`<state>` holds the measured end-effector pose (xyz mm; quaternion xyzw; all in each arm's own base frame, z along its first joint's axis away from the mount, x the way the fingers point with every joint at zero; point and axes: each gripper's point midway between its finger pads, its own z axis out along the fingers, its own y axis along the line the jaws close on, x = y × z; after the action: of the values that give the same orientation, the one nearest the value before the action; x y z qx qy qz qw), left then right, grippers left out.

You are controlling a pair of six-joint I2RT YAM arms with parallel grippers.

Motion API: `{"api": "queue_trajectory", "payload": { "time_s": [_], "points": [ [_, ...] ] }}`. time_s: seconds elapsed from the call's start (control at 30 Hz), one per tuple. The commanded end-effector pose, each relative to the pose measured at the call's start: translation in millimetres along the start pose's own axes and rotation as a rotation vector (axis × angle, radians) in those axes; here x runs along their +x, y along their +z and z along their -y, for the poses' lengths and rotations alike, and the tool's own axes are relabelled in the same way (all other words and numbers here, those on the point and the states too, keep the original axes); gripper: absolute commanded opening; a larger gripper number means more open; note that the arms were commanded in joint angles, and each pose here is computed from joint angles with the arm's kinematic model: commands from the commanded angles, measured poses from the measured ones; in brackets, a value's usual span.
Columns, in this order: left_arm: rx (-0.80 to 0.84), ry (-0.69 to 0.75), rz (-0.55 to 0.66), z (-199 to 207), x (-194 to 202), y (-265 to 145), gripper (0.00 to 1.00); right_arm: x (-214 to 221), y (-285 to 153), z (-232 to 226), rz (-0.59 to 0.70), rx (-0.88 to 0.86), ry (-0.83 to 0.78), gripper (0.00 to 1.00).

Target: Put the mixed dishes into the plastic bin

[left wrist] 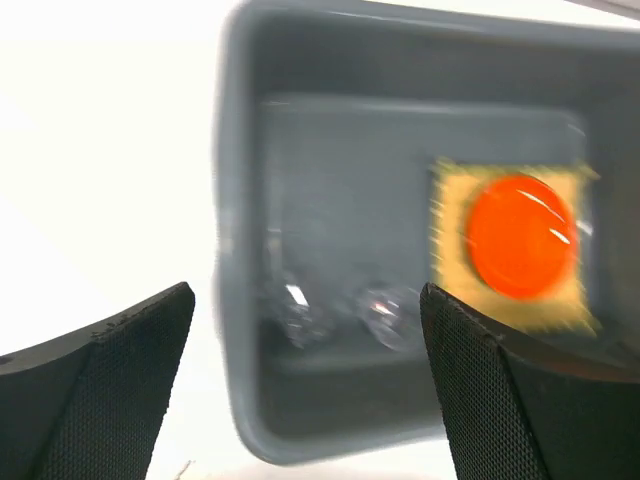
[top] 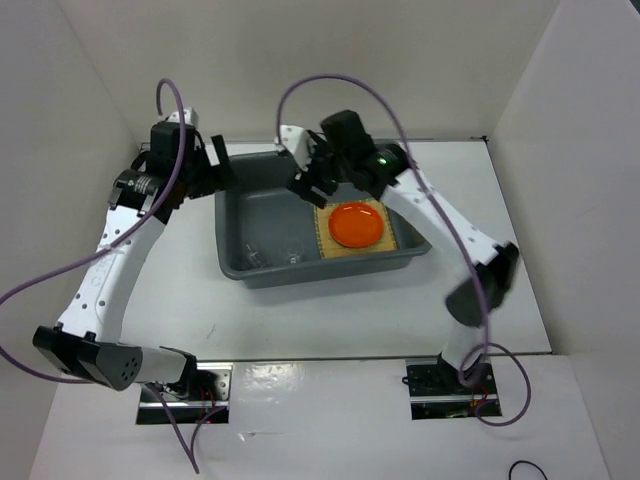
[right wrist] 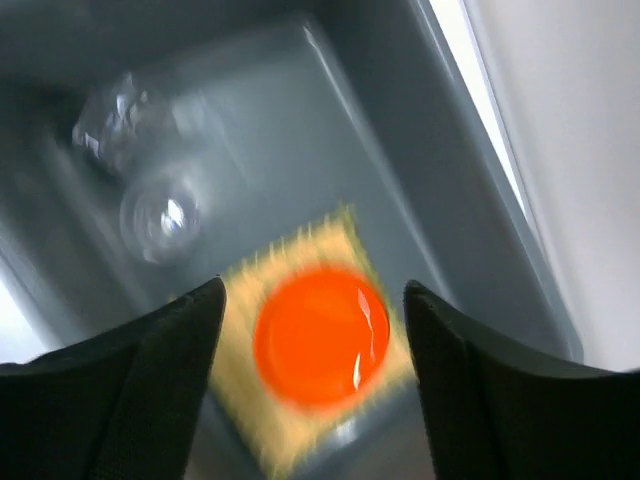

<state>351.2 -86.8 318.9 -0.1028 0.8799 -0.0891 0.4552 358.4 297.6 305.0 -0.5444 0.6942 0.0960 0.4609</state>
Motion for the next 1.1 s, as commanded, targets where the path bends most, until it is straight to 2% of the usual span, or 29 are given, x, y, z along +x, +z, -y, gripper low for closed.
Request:
{"api": "queue_trajectory", "payload": {
  "time_s": [0.0,0.1,0.13,0.17,0.23,0.3,0.4,0.53,0.57,0.6,0.63,0.7,0.77,0.8,0.87,1.07],
  "points": [
    [-0.175,-0.043,-0.003,-46.2,-2.0,13.4,1.00,-15.5,71.8,-19.3,0.024,-0.211,0.031,0.86],
    [-0.228,-0.047,-0.052,-62.4,11.1,21.9,1.00,-35.4,127.0,-23.2,0.068,-0.272,0.033,0.93],
    [-0.255,-0.075,-0.070,-65.5,16.2,25.8,1.00,-34.5,135.2,-24.6,0.075,-0.280,0.033,0.98],
    [-0.282,-0.081,-0.105,-69.2,24.6,33.1,1.00,-42.0,143.5,-24.5,0.132,-0.288,-0.006,0.98],
    [-0.266,-0.125,-0.143,-68.9,31.0,39.1,1.00,-39.4,160.5,-31.2,0.164,-0.323,-0.042,0.98],
    [-0.259,-0.150,-0.140,-73.7,26.2,38.4,1.00,-40.4,173.5,-43.1,0.216,-0.387,-0.072,0.98],
    [-0.265,-0.172,-0.159,-79.6,22.9,32.6,1.00,-47.3,171.1,-62.1,0.286,-0.496,-0.092,0.98],
    [-0.284,-0.217,-0.172,-94.8,18.6,16.9,1.00,-31.7,181.4,-71.9,0.320,-0.624,0.028,0.98],
    [-0.274,-0.210,-0.166,-95.7,16.8,13.3,1.00,-25.3,182.4,-75.9,0.347,-0.678,0.047,0.98],
    [-0.261,-0.212,-0.157,-93.4,15.0,9.1,1.00,-32.4,177.5,-77.4,0.422,-0.740,0.055,0.94],
    [-0.272,-0.216,-0.144,-101.4,15.3,1.8,1.00,-26.0,188.6,-80.4,0.400,-0.753,0.110,0.94],
    [-0.268,-0.217,-0.132,-104.5,14.8,-5.3,1.00,-36.9,192.3,-65.9,0.412,-0.690,0.080,0.97],
    [-0.260,-0.217,-0.112,-103.5,13.9,-14.0,1.00,-44.2,198.3,-61.3,0.390,-0.648,0.119,0.99],
    [-0.254,-0.209,-0.099,-102.9,12.0,-18.9,1.00,-43.9,206.3,-46.9,0.355,-0.560,0.151,0.99],
    [-0.251,-0.209,-0.089,-102.7,11.4,-20.2,1.00,-44.7,210.2,-39.2,0.330,-0.519,0.195,0.99],
    [-0.255,-0.199,-0.104,-104.9,18.4,-19.6,1.00,-5.8,203.7,-61.0,0.244,-0.628,0.082,0.99]
  ]
}}
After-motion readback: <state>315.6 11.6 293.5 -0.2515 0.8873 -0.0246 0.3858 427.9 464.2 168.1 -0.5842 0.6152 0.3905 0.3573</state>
